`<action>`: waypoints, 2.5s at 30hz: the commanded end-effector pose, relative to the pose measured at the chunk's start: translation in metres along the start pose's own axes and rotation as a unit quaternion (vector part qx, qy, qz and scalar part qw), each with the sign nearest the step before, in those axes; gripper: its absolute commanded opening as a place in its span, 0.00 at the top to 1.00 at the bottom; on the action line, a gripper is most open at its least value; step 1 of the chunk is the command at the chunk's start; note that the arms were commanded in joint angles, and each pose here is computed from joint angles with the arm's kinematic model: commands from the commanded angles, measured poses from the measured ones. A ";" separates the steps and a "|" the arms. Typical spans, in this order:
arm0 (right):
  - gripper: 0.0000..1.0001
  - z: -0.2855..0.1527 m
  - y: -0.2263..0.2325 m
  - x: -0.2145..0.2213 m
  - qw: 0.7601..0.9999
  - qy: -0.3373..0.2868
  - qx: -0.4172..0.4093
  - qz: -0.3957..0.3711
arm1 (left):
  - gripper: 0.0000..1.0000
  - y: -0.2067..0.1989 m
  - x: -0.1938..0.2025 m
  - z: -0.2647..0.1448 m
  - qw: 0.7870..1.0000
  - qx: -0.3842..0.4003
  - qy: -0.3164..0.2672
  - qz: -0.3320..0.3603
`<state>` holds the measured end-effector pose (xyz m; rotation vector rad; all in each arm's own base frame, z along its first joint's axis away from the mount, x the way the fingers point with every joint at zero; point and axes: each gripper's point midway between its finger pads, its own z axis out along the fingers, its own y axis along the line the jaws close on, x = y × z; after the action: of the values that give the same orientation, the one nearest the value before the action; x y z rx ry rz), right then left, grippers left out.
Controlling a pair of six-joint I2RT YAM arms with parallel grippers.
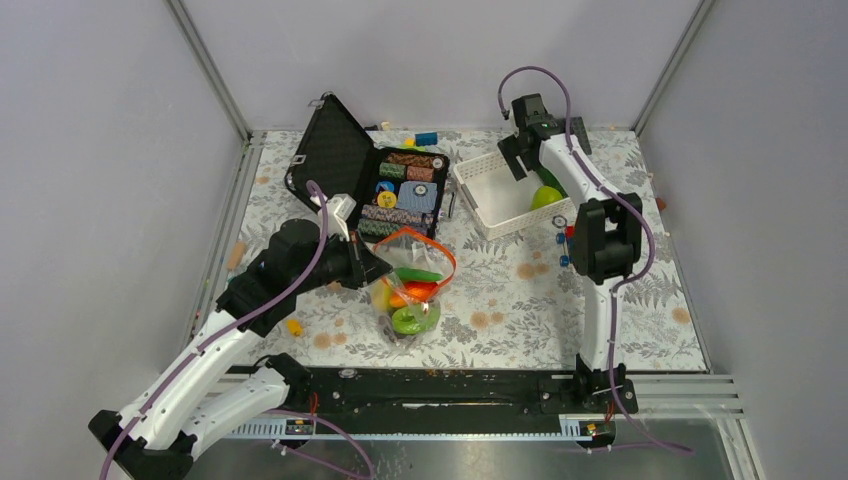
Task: Place the food in the zip-top bag and seal the zipper
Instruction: Pick up the fake vegetable from the bin.
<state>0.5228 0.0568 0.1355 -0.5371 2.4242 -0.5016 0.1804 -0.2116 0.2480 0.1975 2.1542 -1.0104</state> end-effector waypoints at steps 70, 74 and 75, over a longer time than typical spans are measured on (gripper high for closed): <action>0.14 0.092 0.074 0.011 0.974 0.034 -0.222 -0.035 | 1.00 -0.013 -0.029 0.010 0.999 0.017 -0.034 0.028; 0.27 0.090 0.079 0.018 0.970 0.044 -0.235 -0.037 | 1.00 -0.012 -0.030 0.009 0.999 0.015 -0.036 0.028; 0.28 0.089 0.080 0.018 0.970 0.046 -0.237 -0.037 | 1.00 -0.012 -0.030 0.009 0.999 0.014 -0.037 0.028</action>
<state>0.5550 0.0867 0.0185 -0.7609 2.6085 -0.0162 0.1930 -0.2195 0.2397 0.2152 2.1738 -0.9899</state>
